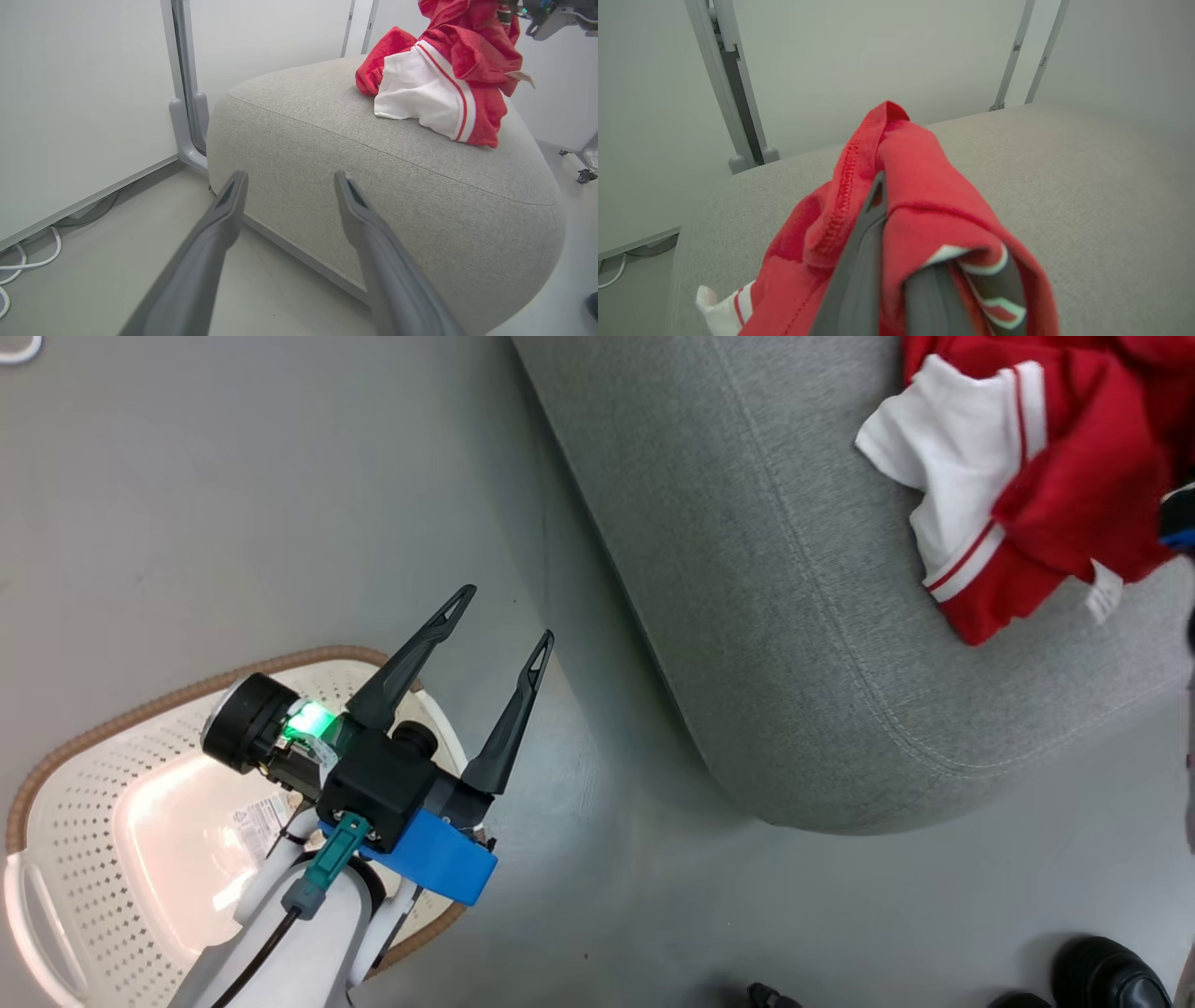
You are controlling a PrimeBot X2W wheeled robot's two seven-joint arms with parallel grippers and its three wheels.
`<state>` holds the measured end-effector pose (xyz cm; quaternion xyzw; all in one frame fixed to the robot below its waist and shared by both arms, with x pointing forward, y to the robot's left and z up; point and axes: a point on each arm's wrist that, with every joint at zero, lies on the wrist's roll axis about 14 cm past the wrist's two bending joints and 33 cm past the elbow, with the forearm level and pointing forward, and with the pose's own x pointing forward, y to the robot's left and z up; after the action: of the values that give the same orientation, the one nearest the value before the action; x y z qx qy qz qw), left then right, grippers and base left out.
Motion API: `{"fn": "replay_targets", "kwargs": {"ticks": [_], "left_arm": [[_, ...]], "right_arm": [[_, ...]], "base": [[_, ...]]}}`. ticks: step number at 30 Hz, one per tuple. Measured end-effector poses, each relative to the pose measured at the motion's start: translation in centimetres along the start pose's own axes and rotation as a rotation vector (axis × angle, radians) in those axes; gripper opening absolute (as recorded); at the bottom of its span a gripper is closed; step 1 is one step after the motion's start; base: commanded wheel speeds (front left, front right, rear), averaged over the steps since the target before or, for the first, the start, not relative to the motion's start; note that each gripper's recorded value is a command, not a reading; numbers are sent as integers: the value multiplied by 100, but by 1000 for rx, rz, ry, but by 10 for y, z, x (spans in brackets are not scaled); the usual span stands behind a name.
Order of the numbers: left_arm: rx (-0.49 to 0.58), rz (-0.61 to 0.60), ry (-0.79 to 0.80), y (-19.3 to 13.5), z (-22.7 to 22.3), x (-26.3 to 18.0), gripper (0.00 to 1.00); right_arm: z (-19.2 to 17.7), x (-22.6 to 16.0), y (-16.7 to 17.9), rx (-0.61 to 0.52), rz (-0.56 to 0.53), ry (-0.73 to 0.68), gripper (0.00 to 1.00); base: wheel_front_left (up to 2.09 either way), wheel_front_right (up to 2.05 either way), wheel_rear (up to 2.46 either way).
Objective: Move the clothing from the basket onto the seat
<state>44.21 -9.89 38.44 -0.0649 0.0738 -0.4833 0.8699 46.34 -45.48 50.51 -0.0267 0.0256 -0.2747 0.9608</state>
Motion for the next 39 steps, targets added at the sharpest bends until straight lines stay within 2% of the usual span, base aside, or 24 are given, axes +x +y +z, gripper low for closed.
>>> {"fn": "replay_targets", "kwargs": {"ticks": [4, 7, 19, 20, 21, 24, 29, 39], "left_arm": [[-10, 7, 8, 4, -5, -2, 100], [-10, 12, 13, 8, -7, -3, 100], [3, 24, 9, 10, -3, -6, 100], [4, 24, 6, 10, -2, -5, 100], [7, 25, 5, 10, -1, -5, 100], [7, 27, 0, 9, 1, -6, 100], [9, 28, -8, 5, 6, -7, 100], [14, 59, -52, -1, 25, -12, 100]], "right_arm": [[-41, -3, 3, -13, -8, 99, 0], [-57, -4, 8, -14, -7, 138, 0], [-60, 2, 16, -36, 21, 154, 0], [-59, 1, 15, -37, 21, 155, 4], [-59, 1, 15, -38, 22, 155, 15], [-57, 1, 16, -33, 26, 151, 100], [-40, -1, 13, -13, 21, 104, 100], [-36, -27, 2, -12, 27, 97, 100]], "base": [[0, 0, 0], [0, 0, 0], [0, 0, 0], [0, 0, 0], [0, 0, 0], [0, 0, 0], [0, 0, 0], [0, 0, 0]]}}
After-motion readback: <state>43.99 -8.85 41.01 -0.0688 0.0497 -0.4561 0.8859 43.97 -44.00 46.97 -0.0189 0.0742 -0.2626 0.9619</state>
